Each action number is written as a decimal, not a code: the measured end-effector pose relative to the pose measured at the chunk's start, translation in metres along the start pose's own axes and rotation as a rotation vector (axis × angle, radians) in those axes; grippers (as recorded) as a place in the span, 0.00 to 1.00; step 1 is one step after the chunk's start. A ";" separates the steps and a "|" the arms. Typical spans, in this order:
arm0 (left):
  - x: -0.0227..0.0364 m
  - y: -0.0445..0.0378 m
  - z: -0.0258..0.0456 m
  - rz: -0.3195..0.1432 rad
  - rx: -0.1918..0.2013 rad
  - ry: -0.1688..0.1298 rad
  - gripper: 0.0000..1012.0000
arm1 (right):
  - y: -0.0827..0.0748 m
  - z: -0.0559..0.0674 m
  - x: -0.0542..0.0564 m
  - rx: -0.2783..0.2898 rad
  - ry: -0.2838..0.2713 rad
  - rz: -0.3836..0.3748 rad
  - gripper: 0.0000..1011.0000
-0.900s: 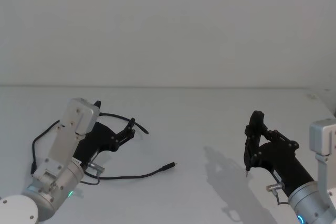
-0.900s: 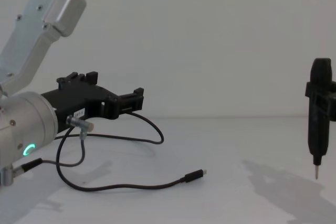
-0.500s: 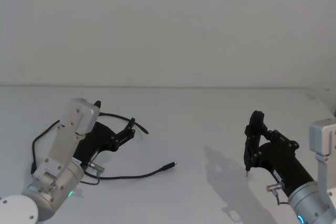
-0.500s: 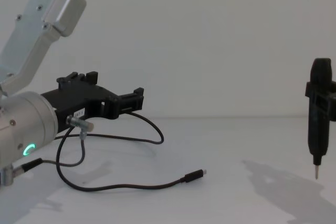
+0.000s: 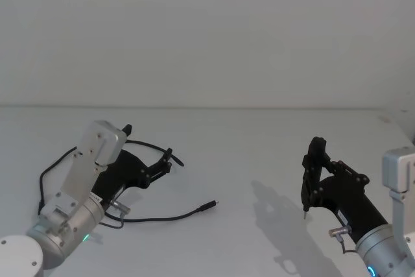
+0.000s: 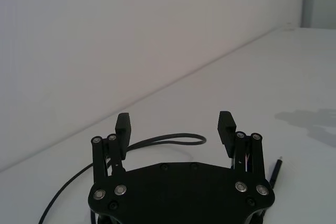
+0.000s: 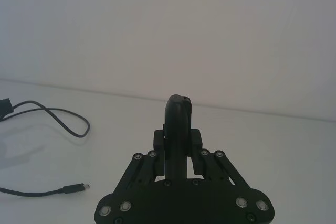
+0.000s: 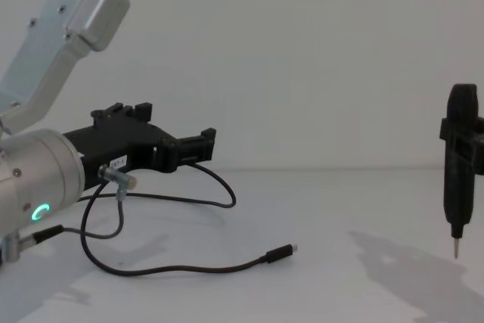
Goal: Pick up the data cable with the one hand.
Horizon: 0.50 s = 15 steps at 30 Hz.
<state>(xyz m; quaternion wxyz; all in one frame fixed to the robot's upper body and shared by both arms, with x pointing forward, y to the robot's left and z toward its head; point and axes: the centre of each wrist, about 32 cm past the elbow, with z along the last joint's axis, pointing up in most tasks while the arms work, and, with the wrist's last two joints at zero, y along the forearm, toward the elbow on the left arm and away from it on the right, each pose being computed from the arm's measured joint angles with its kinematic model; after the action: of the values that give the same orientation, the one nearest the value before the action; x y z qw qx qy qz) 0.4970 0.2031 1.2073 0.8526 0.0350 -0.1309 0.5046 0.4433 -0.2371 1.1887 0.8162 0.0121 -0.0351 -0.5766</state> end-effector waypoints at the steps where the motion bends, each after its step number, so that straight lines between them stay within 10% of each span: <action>1: 0.0021 -0.0004 0.0002 -0.019 -0.001 -0.002 0.99 | 0.000 0.000 0.000 0.000 0.000 0.000 0.28; 15: 0.0223 0.0002 -0.0023 -0.210 0.018 -0.001 0.99 | 0.000 0.000 0.000 0.000 0.000 0.000 0.28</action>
<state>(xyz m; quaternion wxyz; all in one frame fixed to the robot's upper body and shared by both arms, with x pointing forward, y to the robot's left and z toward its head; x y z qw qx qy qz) 0.5075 0.2226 1.2109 0.9005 0.0567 -0.1223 0.4135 0.4433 -0.2371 1.1887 0.8162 0.0122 -0.0351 -0.5766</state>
